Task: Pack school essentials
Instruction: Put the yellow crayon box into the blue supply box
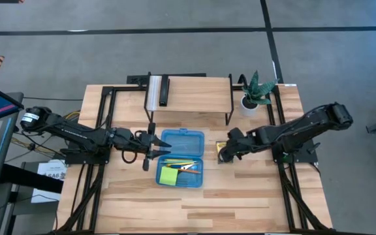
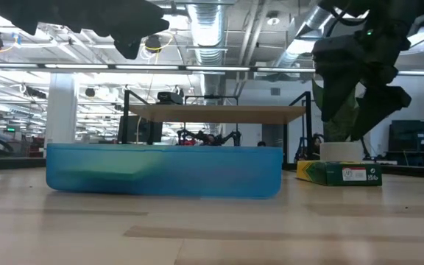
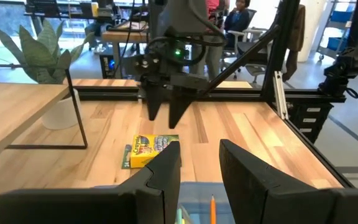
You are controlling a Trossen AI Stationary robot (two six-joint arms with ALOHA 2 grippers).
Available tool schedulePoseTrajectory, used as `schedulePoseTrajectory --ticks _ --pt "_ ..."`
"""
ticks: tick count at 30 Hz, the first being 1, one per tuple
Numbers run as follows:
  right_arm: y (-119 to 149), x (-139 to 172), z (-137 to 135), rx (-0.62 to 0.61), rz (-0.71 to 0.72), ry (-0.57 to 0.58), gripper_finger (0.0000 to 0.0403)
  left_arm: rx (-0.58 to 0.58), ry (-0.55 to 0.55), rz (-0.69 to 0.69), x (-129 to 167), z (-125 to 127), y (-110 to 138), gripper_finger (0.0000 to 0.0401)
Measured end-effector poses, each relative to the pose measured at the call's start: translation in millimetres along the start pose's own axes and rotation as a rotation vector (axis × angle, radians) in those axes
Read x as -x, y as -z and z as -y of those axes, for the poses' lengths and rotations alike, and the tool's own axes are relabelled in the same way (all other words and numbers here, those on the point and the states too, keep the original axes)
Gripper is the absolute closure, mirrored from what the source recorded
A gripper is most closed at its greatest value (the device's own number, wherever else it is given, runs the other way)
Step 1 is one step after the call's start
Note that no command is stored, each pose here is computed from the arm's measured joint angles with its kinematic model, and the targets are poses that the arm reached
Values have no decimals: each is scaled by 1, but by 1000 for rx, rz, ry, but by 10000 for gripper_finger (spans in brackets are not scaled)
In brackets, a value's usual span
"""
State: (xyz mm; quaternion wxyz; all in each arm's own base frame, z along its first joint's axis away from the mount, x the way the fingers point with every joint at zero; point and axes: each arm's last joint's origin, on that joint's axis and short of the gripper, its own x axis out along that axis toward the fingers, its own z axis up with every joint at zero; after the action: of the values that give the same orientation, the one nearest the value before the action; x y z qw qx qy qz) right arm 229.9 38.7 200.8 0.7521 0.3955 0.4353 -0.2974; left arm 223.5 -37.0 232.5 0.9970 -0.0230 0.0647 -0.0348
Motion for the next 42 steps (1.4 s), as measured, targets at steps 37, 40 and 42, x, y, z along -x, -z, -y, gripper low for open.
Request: schedulePoseTrajectory --ticks 37,40,42 --pt "-21 -26 5 -171 -46 41 10 24 -16 -35 0 -1 4 303" --pt "-23 -38 6 -150 -82 59 10 24 -16 -39 0 -1 4 303" --pt "-24 -45 5 -140 -100 58 10 26 -17 -47 0 -1 5 303"
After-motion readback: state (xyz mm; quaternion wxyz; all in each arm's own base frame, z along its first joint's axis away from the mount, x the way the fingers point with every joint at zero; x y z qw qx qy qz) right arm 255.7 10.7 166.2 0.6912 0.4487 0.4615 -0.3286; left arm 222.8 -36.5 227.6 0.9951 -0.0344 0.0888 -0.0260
